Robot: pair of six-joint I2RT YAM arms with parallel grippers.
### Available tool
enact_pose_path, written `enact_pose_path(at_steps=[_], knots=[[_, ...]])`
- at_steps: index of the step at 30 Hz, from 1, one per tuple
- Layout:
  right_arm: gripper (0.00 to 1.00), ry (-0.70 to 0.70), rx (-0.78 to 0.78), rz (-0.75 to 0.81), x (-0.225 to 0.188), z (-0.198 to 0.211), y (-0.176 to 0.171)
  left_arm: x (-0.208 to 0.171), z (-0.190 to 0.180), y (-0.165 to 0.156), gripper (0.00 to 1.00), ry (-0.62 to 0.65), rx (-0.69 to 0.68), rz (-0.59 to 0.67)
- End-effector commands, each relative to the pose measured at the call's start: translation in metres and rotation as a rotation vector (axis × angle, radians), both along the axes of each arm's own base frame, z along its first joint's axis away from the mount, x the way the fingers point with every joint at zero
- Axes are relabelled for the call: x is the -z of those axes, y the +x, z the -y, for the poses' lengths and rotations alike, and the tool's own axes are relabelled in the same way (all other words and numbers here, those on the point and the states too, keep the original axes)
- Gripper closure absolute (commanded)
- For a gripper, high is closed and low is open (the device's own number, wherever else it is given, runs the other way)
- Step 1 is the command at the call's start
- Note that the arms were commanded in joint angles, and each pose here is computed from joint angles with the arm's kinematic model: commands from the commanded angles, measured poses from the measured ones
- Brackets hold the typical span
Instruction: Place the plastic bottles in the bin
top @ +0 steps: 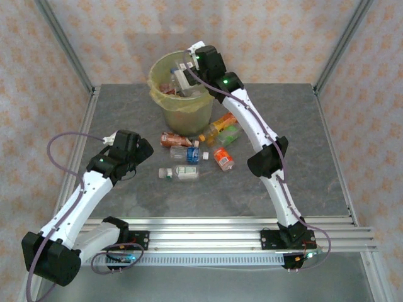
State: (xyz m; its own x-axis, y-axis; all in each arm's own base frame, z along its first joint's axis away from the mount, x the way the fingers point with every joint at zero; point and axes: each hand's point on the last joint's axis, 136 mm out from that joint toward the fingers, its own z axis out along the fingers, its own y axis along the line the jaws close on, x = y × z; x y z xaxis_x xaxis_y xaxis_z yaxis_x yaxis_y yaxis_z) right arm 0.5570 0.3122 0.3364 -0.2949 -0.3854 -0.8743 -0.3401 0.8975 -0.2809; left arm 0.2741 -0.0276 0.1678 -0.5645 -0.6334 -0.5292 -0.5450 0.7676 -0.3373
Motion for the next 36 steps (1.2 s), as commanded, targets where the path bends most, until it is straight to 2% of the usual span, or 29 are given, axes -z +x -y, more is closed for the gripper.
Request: enact_pose_path(at_steps=[1, 7, 12, 20, 23, 29, 36], knots=[[0.05, 0.078, -0.036, 0.008, -0.019, -0.006, -0.007, -0.012, -0.002, 0.007, 0.0, -0.006, -0.007, 0.042], [0.05, 0.091, -0.089, -0.022, 0.001, -0.027, -0.006, -0.013, -0.003, 0.009, 0.0, 0.009, -0.008, 0.04], [0.04, 0.048, -0.097, -0.018, 0.015, -0.037, -0.004, -0.009, 0.001, 0.014, 0.0, -0.005, 0.002, 0.038], [0.05, -0.037, -0.003, 0.005, 0.035, -0.025, 0.013, -0.009, 0.01, 0.029, 0.0, -0.041, 0.014, 0.066], [0.12, -0.062, 0.083, 0.041, 0.033, -0.012, 0.021, -0.007, 0.013, 0.036, 0.0, -0.057, 0.015, 0.071], [0.41, -0.052, 0.142, 0.091, 0.012, -0.001, 0.02, -0.002, 0.022, 0.052, 0.07, -0.089, 0.021, 0.076], [0.43, -0.035, 0.164, 0.132, -0.019, 0.006, 0.009, 0.0, 0.025, 0.072, 0.12, -0.088, 0.01, 0.086]])
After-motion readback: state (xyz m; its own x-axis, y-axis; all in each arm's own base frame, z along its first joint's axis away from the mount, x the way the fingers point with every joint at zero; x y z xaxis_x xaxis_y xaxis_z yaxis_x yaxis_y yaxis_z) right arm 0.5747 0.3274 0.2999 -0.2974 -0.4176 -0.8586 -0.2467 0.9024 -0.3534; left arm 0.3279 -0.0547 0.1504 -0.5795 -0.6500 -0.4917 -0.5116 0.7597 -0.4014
